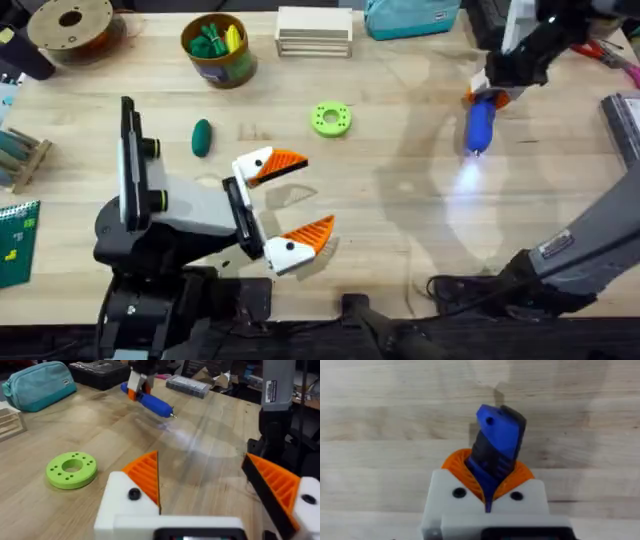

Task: Pick up the gripper from the table and insert it into the empty holder that is missing its gripper. Then pick up a screw, insert it into the mounting hole, and use the screwdriver to tighten it. Finally, clean up the table by picking up the vegetable and placing it into the bucket.

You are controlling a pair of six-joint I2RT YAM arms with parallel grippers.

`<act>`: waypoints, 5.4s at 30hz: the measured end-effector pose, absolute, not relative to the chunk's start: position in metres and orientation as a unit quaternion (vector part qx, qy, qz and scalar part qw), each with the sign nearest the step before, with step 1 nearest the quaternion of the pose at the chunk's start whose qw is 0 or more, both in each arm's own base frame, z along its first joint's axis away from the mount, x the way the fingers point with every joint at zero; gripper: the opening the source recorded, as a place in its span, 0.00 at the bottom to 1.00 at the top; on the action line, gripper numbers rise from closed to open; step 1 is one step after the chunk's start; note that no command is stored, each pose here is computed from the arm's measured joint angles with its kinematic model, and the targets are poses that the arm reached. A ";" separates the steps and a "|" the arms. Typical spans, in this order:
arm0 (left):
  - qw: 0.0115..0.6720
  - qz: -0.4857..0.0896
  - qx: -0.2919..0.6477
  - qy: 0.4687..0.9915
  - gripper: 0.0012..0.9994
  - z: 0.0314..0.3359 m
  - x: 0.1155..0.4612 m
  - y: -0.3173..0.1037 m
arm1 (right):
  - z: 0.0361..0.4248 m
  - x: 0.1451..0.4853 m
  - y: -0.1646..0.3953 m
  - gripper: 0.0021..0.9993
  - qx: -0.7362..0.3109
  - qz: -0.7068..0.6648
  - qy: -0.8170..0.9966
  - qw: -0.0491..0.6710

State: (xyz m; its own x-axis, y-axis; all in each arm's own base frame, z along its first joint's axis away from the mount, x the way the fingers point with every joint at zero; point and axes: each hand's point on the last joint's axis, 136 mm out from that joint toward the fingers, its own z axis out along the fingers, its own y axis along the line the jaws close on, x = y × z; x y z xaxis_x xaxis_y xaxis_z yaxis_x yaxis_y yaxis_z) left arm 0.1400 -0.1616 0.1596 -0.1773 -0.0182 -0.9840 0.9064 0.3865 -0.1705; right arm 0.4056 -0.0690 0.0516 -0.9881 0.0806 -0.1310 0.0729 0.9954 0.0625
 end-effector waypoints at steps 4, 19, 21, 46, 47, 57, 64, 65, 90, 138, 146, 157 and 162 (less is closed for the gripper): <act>0.538 -0.430 0.349 0.636 0.99 0.160 0.140 -0.162 | 0.090 0.405 -0.063 0.01 0.041 0.038 0.993 0.105; 0.537 -0.430 0.349 0.636 0.95 0.160 0.140 -0.162 | 0.219 0.375 -0.008 0.01 -0.026 0.036 0.970 0.238; 0.538 -0.430 0.349 0.636 0.33 0.160 0.140 -0.162 | 0.237 0.367 0.011 0.01 -0.051 0.045 0.963 0.259; 0.539 -0.428 0.351 0.635 0.00 0.160 0.140 -0.162 | 0.322 0.302 0.081 0.01 -0.146 0.161 0.875 0.433; 0.539 -0.428 0.351 0.635 0.00 0.160 0.140 -0.162 | 0.321 0.306 0.086 0.01 -0.150 0.177 0.865 0.445; 0.539 -0.428 0.351 0.635 0.00 0.160 0.140 -0.162 | 0.332 0.315 0.147 0.01 -0.236 0.341 0.770 0.486; 0.539 -0.428 0.351 0.635 0.00 0.160 0.140 -0.162 | 0.341 0.297 0.202 0.01 -0.356 0.418 0.689 0.474; 0.539 -0.428 0.351 0.635 0.00 0.160 0.140 -0.162 | 0.344 0.292 0.210 0.01 -0.381 0.425 0.668 0.477; 0.539 -0.428 0.351 0.635 0.00 0.160 0.140 -0.162 | 0.393 0.191 0.297 0.01 -0.577 0.490 0.417 0.503; 0.539 -0.428 0.351 0.634 0.00 0.160 0.140 -0.162 | 0.373 0.174 0.343 0.01 -0.463 0.554 0.385 0.575; 0.539 -0.428 0.351 0.634 0.00 0.160 0.140 -0.162 | 0.374 0.173 0.345 0.01 -0.456 0.559 0.388 0.573; 0.539 -0.428 0.351 0.634 0.00 0.160 0.140 -0.162 | 0.359 0.179 0.349 0.01 -0.469 0.540 0.408 0.568; 0.539 -0.428 0.351 0.634 0.00 0.160 0.140 -0.162 | 0.359 0.179 0.350 0.01 -0.474 0.532 0.402 0.575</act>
State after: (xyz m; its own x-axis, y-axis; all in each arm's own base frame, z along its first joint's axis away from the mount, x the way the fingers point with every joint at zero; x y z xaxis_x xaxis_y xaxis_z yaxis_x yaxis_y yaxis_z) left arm 0.1401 -0.1616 0.1596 -0.1712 -0.0157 -0.9851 0.9075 0.3869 -0.1639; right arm 0.1792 0.3495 0.3587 0.1106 0.2308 -0.9667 -0.9930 -0.0155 -0.1173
